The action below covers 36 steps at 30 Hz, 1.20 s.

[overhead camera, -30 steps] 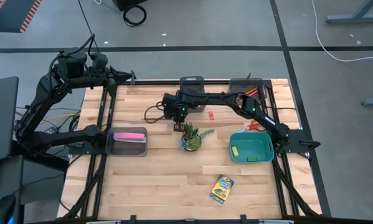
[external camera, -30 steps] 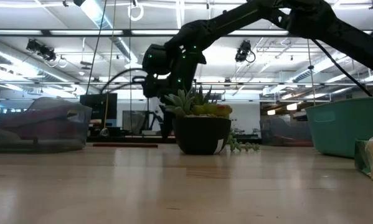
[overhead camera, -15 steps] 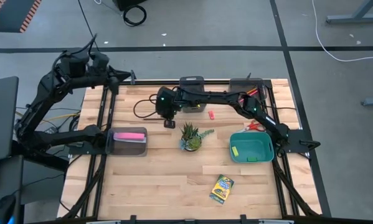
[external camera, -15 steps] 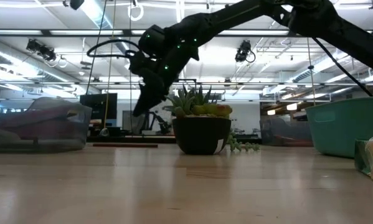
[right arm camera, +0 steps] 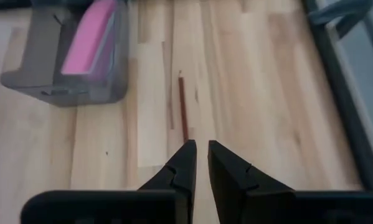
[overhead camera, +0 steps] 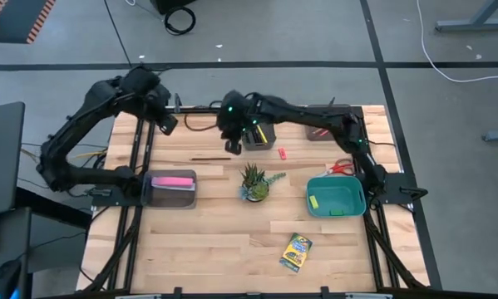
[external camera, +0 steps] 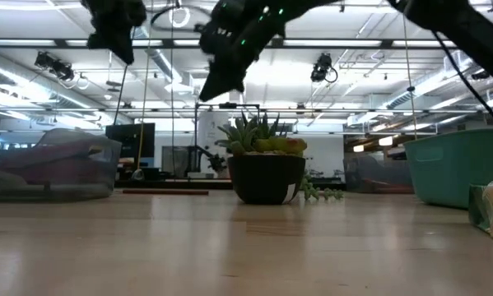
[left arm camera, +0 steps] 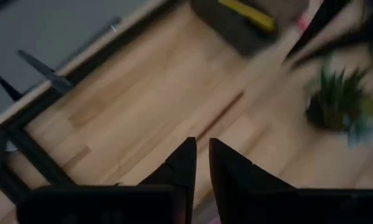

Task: Sort crayons/erasers/pens/pencils in bins
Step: Put the brown pencil into the right black bin

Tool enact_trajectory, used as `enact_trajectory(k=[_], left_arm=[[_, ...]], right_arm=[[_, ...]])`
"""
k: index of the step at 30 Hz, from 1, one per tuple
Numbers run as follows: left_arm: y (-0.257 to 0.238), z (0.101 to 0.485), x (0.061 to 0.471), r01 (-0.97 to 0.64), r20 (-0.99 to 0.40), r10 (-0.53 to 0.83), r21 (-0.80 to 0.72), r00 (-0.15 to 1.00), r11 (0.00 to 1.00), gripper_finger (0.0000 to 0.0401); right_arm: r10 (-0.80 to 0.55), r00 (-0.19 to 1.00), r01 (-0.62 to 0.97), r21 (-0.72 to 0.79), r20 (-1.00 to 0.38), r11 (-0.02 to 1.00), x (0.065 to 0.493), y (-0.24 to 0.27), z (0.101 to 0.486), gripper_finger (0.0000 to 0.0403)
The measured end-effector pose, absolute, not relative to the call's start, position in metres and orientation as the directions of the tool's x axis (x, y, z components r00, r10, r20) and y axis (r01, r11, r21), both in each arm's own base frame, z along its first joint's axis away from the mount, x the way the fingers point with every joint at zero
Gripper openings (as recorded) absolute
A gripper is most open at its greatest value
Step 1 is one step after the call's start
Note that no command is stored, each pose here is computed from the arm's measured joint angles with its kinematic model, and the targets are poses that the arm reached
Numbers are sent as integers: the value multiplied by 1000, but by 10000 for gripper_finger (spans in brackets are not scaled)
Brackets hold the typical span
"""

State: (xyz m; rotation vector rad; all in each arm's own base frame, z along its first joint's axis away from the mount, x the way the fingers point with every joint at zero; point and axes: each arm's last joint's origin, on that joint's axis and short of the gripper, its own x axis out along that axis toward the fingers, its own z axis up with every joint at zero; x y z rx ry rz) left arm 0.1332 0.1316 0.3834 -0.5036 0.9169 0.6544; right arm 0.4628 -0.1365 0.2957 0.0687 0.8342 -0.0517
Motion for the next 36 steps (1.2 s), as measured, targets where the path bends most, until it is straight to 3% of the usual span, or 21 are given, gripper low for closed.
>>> enact_trajectory(k=[7,13,18,25,30,36], left_arm=[[164,344,170,-451,-923,43,-146,382,880,59],[184,310,194,-250,-949,-76,-157,308,955,75],[184,270,198,-231,-942,-105,-185,317,955,98],[155,207,192,-135,-956,-173,-209,237,968,140],[144,182,195,-136,-978,-71,-99,194,986,176],[131,168,198,-54,-979,-57,-68,194,996,208]], right_arm=[[-104,747,119,-22,-657,993,407,-131,381,49],[-158,826,144,-68,-541,987,354,-117,446,49],[-224,792,203,-101,-568,974,321,-107,464,49],[-285,696,262,-137,-660,955,283,-97,472,49],[-294,710,267,-141,-639,953,266,-91,483,49],[-297,719,267,-145,-629,953,257,-88,488,49]])
